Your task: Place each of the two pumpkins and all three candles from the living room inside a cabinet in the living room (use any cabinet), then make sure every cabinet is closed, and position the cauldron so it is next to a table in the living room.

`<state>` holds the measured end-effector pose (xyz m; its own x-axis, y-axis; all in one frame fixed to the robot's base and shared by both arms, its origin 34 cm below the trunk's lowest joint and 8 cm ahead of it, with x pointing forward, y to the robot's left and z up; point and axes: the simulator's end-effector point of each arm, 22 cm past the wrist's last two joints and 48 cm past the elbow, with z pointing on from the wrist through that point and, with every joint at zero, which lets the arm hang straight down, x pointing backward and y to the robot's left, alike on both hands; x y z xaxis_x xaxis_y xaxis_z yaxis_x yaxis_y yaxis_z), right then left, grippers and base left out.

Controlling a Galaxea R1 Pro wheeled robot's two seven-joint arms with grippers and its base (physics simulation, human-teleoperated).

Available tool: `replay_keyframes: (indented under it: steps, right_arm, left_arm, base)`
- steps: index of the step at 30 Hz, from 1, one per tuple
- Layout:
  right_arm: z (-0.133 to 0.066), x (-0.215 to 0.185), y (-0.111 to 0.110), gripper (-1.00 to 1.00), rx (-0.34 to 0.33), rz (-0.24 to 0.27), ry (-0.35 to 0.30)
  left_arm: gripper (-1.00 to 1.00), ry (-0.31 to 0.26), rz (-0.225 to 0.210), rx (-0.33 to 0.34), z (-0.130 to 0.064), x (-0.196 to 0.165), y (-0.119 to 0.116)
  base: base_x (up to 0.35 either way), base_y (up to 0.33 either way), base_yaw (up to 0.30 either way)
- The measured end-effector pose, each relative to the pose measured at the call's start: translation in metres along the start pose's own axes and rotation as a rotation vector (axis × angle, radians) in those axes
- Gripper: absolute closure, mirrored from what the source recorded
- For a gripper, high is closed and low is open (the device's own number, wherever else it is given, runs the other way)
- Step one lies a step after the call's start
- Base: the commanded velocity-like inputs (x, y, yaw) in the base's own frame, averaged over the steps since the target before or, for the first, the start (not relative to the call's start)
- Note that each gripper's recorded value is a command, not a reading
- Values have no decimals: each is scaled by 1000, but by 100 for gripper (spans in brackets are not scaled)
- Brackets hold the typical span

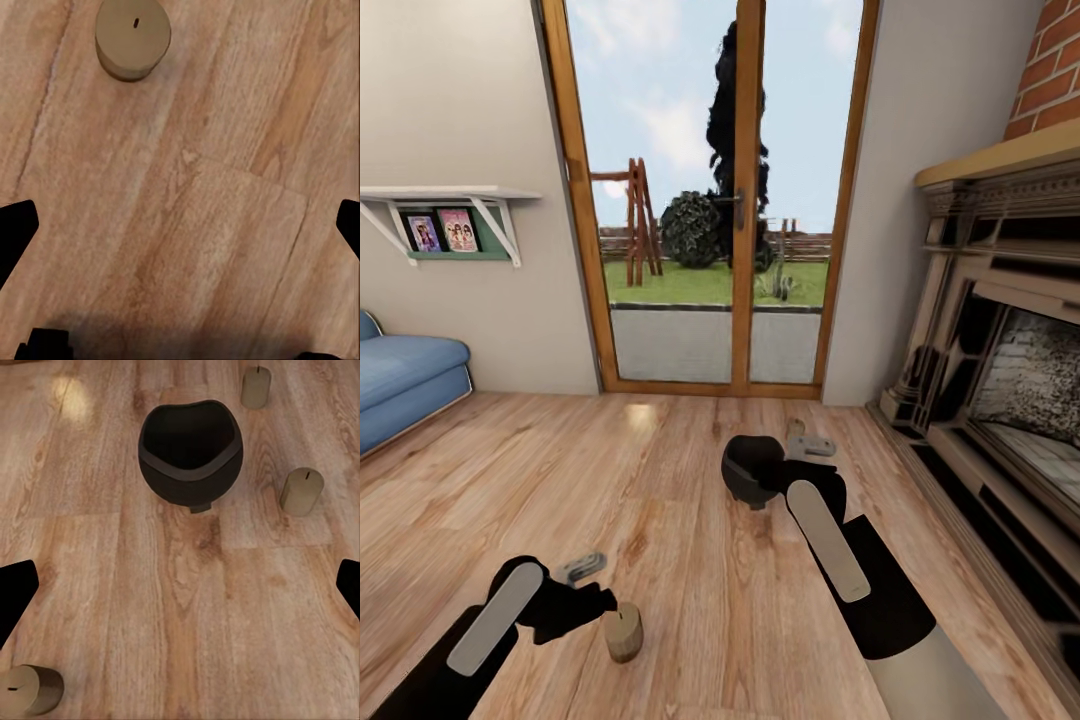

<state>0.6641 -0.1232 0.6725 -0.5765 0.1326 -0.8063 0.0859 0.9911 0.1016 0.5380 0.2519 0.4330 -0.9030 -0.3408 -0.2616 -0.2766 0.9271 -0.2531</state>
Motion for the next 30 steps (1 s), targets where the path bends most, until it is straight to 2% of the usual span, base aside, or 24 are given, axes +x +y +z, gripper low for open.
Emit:
replay_keyframes:
  steps: [2,5,7,8,11,14,20,24,30]
  right_arm:
    - [0,0,1,-100,-1,0,0]
    - [0,0,1,-100,-3,1,1]
    - [0,0,2,-100,-4,1,0]
    - [0,0,2,-100,-5,1,1]
    - [0,1,3,-100,-7,3,2]
    - [1,2,3,-100,-9,4,4]
    - [0,2,3,-100,-10,4,4]
    - [1,2,3,-100,-10,4,5]
    - [1,2,3,-100,-9,4,6]
  left_arm:
    - [-100,-20,5,-25,1,-3,4]
    - [-100,-84,9,-69,6,-12,5]
    - [-100,-101,47,-63,20,-5,-8]
    - [-100,-108,86,-56,30,0,-14]
    - [-100,-129,163,-38,39,1,-22]
    - [-100,-141,195,-25,42,0,-25]
    - [-100,-158,197,-25,42,-5,-22]
    - [-100,-174,151,-28,38,-15,-12]
    - [-100,-178,124,-29,37,-18,-7]
  base:
    - [0,0,0]
    - [0,0,0]
    - [0,0,0]
    - [0,0,0]
    - [0,0,0]
    - [2,0,0]
    - [188,19,0]
    - [87,14,0]
    - [153,84,0]
